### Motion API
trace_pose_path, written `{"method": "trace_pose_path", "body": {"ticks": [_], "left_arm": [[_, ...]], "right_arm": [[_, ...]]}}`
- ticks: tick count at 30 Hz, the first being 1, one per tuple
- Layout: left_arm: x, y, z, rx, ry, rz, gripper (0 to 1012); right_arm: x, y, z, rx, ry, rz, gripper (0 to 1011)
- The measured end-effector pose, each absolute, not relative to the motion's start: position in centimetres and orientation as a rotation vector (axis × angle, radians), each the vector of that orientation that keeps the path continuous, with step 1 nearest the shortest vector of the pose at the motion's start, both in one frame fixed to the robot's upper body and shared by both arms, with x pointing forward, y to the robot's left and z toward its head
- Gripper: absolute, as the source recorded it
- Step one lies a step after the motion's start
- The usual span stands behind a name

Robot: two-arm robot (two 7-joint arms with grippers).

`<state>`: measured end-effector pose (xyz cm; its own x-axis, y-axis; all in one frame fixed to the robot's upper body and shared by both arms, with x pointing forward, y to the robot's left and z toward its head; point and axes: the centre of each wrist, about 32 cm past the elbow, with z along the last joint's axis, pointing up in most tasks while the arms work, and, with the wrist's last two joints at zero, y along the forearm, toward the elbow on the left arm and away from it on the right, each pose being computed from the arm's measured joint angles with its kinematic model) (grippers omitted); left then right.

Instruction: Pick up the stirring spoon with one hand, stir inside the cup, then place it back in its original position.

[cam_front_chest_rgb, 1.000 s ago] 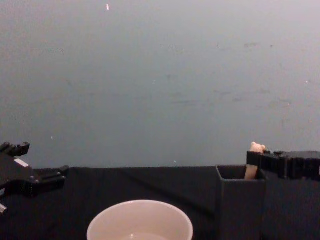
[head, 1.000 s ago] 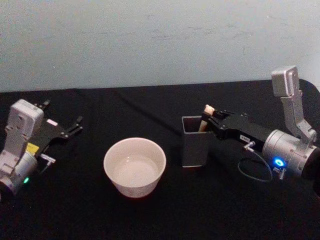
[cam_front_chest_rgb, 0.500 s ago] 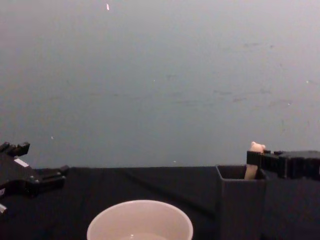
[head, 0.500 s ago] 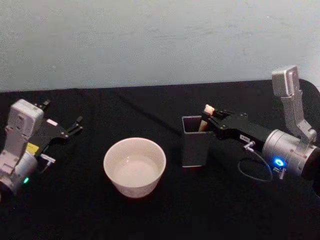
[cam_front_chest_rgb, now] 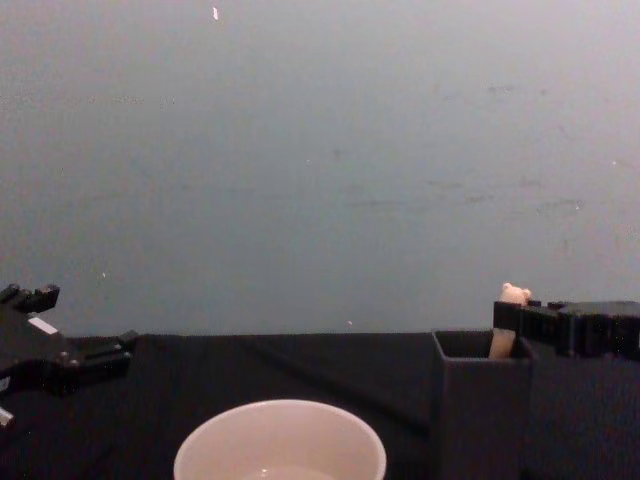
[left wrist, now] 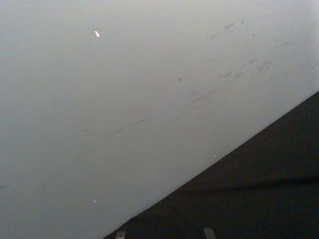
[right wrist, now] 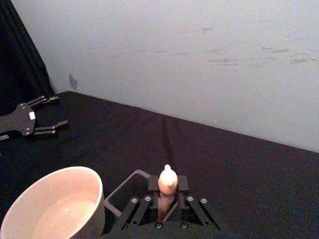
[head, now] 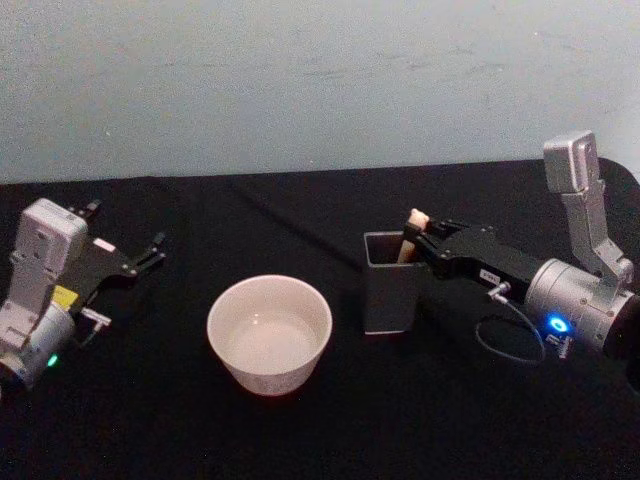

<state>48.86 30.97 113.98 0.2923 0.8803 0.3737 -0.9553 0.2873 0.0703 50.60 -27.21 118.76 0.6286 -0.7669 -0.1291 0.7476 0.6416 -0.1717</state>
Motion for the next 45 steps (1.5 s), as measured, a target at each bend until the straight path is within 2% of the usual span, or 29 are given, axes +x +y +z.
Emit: {"method": "trace_pose_path", "body": {"ticks": [1,6,12,14,16,18,20,27,45], "left_arm": [[48.86,30.97,113.98,0.304,-0.285,1.248,1001],[48.86,30.97,113.98,0.304,-0.285,1.248,1002],[48.86,30.97,113.98,0.304,-0.285,1.248,1001],[48.86,30.97,113.98,0.304,-0.285,1.248,1001],[48.86,30.97,113.98,0.304,-0.285,1.248,1001],[48.86,30.97,113.98,0.304,-0.285,1.248,1001],[48.86,30.97,113.98,0.304,-0.285,1.248,1001],[48.86,30.97,113.98,0.304,-0.285,1.248,1001],[48.86,30.97,113.98,0.304,-0.285,1.248,1001]], "right_arm": [[50.60,-27.21,118.77,-0.105,0.197,-0.869,221],[50.60,-27.21,118.76,-0.105,0.197,-0.869,361],[50.60,-27.21,118.77,-0.105,0.197,-0.869,561],[50.60,-27.22,118.76,-0.105,0.197,-0.869,593],[50.60,-27.21,118.76,-0.105,0.197,-0.869,702],[50.60,-27.21,118.76,-0.105,0.197,-0.869,734],[50.60,-27.21,118.76,-0.105,0.197,-0.869,815],[50.60,-27.21,118.77,-0.105,0.197,-0.869,996],[50.69,-27.12,118.92,-0.096,0.183,-0.890,1002]]}}
